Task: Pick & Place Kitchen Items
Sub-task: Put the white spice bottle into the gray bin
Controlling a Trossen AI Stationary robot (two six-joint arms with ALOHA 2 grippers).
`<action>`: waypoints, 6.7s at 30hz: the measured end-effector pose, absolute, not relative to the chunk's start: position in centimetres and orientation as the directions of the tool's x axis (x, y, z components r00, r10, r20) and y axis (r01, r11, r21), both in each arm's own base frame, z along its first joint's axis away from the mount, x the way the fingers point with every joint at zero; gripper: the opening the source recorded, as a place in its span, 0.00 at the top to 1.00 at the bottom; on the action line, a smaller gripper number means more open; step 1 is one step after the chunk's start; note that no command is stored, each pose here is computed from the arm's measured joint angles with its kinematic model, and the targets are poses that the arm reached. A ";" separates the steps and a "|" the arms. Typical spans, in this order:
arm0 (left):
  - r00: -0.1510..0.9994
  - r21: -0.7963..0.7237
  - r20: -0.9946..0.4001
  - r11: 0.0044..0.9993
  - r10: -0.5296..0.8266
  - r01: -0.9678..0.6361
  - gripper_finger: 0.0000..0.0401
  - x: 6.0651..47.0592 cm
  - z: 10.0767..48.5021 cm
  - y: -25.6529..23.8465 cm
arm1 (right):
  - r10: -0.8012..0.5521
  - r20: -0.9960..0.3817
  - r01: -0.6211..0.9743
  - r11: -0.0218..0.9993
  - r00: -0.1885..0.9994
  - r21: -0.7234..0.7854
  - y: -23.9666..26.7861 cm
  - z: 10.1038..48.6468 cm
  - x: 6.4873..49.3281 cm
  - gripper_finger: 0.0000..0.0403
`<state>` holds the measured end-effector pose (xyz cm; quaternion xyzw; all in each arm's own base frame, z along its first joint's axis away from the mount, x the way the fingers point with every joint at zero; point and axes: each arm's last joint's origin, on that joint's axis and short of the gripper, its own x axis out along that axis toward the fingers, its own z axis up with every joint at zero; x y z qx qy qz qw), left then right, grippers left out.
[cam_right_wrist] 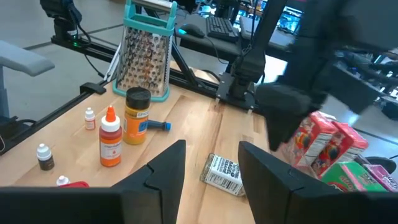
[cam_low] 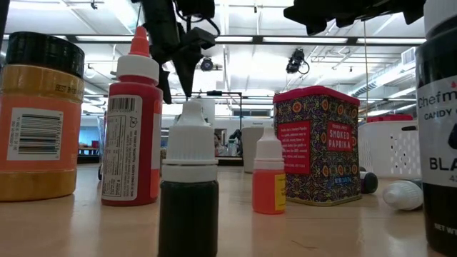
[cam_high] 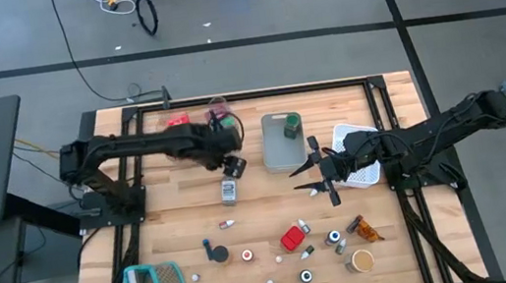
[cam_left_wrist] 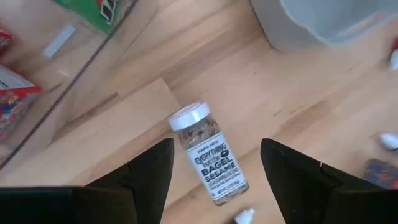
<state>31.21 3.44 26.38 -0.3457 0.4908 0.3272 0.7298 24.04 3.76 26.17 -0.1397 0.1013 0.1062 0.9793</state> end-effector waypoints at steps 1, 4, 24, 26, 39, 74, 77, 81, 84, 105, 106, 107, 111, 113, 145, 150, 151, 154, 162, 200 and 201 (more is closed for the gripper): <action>0.301 -0.167 -0.939 0.546 0.166 -0.821 0.37 31.2 26.2 2.9 | 0.180 -0.228 -0.236 0.938 0.957 -0.252 3.8 26.2 24.0 0.61; 0.309 -0.157 -0.921 0.500 0.238 -0.852 0.37 31.3 25.3 1.3 | 0.180 -0.228 -0.236 0.938 0.957 -0.253 3.8 26.2 24.0 0.61; 0.391 -0.290 -0.867 0.325 0.309 -0.900 0.37 29.5 16.3 0.2 | 0.180 -0.225 -0.237 0.936 0.958 -0.261 3.8 26.2 24.0 0.61; 0.385 -0.284 -0.871 0.328 0.304 -0.901 0.37 29.4 16.1 0.2 | 0.180 -0.225 -0.237 0.936 0.958 -0.261 3.8 26.2 24.0 0.61; 0.380 -0.205 -0.908 0.606 0.175 -0.769 0.37 29.1 15.7 -0.3 | 0.180 -0.225 -0.238 0.934 0.958 -0.267 3.8 26.2 24.0 0.61; 0.285 -0.061 -0.955 0.890 0.080 -0.453 0.40 29.8 12.4 -2.0 | 0.180 -0.218 -0.238 0.930 0.959 -0.279 3.8 26.3 24.1 0.61; 0.310 -0.077 -0.946 0.869 0.090 -0.489 0.46 29.7 13.0 -2.0 | 0.180 -0.219 -0.239 0.929 0.959 -0.282 3.8 26.2 24.1 0.61; 0.345 -0.117 -0.934 0.838 0.089 -0.533 0.48 29.4 14.0 -1.9 | 0.180 -0.219 -0.239 0.929 0.959 -0.283 3.8 26.2 24.1 0.61; 0.427 -0.173 -0.901 0.843 0.073 -0.509 0.48 29.5 15.8 -1.8 | 0.180 -0.210 -0.235 0.931 0.961 -0.280 3.8 26.3 24.1 0.61; 0.873 -0.078 -0.456 0.969 0.175 -0.235 0.72 31.2 23.8 -1.1 | -0.325 -0.149 0.300 0.939 0.934 -0.170 2.5 26.0 25.1 0.61; 0.870 -0.066 -0.453 0.967 0.192 -0.248 0.74 31.2 23.8 -1.1 | -0.325 -0.150 0.299 0.939 0.934 -0.171 2.5 25.9 25.2 0.61; 0.867 -0.054 -0.454 0.965 0.203 -0.255 0.75 31.2 23.8 -1.0 | -0.325 -0.154 0.299 0.939 0.933 -0.173 2.5 25.8 25.2 0.61; 0.855 -0.021 -0.469 0.965 0.222 -0.262 0.77 31.1 23.6 -1.0 | -0.327 -0.174 0.296 0.938 0.929 -0.183 2.5 25.3 25.6 0.61; 0.847 -0.017 -0.480 0.964 0.226 -0.267 0.76 31.1 23.5 -1.0 | -0.332 -0.178 0.300 0.936 0.926 -0.185 2.4 25.1 25.7 0.61; 0.864 0.183 -0.332 0.925 0.378 -0.334 0.73 24.0 31.0 -0.2 | -0.200 -0.436 0.219 0.976 0.877 -0.008 1.7 17.3 29.6 0.29; 0.818 0.226 -0.348 0.888 0.457 -0.400 0.73 24.5 30.2 0.0 | -0.204 -0.518 0.232 0.973 0.831 -0.010 1.5 15.7 29.6 0.26; 0.812 0.231 -0.346 0.882 0.469 -0.411 0.73 24.5 30.2 0.1 | -0.205 -0.527 0.229 0.973 0.825 -0.020 1.5 15.5 29.6 0.26; 0.808 0.248 -0.339 0.874 0.482 -0.418 0.73 24.5 30.3 0.1 | -0.207 -0.528 0.230 0.973 0.824 -0.022 1.5 15.3 29.6 0.29; 0.803 0.297 -0.334 0.864 0.493 -0.407 0.73 24.5 30.3 0.2 | -0.214 -0.511 0.251 0.968 0.833 0.004 1.4 15.5 29.7 0.48; 0.805 0.278 -0.321 0.863 0.498 -0.423 0.73 24.6 30.5 0.5 | -0.697 -0.409 0.755 0.655 0.589 -0.028 0.2 19.3 25.9 0.43; 0.805 0.278 -0.321 0.863 0.498 -0.423 0.73 24.6 30.5 0.5 | -0.701 -0.412 0.759 0.650 0.582 -0.034 0.1 19.0 26.0 0.43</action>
